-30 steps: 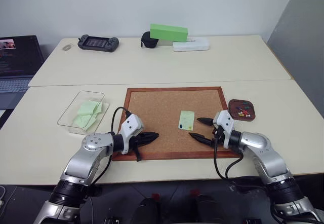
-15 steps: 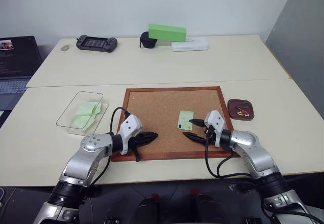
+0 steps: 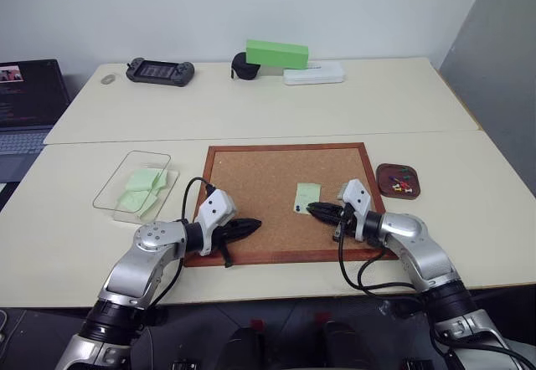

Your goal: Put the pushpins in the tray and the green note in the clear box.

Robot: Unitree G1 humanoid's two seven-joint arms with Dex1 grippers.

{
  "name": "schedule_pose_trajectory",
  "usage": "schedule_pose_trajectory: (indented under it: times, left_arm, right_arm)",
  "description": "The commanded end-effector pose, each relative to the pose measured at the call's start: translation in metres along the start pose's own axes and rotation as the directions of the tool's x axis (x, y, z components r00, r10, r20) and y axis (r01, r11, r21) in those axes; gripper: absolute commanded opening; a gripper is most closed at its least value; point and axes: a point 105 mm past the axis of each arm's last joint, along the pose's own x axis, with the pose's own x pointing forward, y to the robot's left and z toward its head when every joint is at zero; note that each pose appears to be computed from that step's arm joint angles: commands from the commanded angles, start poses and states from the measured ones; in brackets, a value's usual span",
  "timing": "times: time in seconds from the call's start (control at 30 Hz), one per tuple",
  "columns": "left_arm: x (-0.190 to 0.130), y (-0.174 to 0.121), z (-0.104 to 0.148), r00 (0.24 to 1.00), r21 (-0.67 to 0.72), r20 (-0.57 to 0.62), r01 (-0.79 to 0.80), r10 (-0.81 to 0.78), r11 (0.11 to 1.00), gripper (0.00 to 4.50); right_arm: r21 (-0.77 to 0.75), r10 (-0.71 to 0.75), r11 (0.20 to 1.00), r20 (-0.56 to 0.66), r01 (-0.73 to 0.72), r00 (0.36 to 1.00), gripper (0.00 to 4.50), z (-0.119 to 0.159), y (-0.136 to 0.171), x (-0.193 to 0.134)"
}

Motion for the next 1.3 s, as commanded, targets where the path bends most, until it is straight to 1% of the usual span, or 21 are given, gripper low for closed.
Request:
schedule_pose_trajectory:
  times: [0.03,0.4,0.83,1.13,1.23,1.3]
  left_arm:
    - [0.002,-0.005,-0.025,0.996,-0.057,-0.091,0.000,-0.005,0.998,0.00]
    - [0.002,-0.006,-0.027,0.995,-0.070,-0.100,0.000,-0.007,0.998,0.00]
    - [0.003,-0.007,-0.028,0.994,-0.072,-0.105,0.008,-0.016,0.997,0.00]
    - [0.003,-0.008,-0.028,0.994,-0.070,-0.104,0.018,-0.026,0.997,0.00]
    - [0.004,-0.008,-0.028,0.994,-0.069,-0.104,0.021,-0.028,0.997,0.00]
    - [0.004,-0.008,-0.028,0.994,-0.069,-0.104,0.022,-0.029,0.997,0.00]
  right_arm:
    - [-0.014,-0.006,1.000,0.029,0.006,1.000,0.03,0.010,-0.003,0.001]
    - [0.030,0.000,1.000,0.132,-0.004,0.991,0.03,0.039,-0.002,-0.004]
    - [0.010,-0.021,1.000,0.114,0.020,0.993,0.03,0.038,-0.005,-0.007]
    - [-0.012,-0.044,0.999,0.129,0.046,0.991,0.03,0.046,-0.006,-0.012]
    - [-0.016,-0.070,0.997,0.139,0.073,0.988,0.03,0.048,-0.009,-0.015]
    - [-0.016,-0.129,0.991,0.154,0.133,0.980,0.03,0.052,-0.018,-0.021]
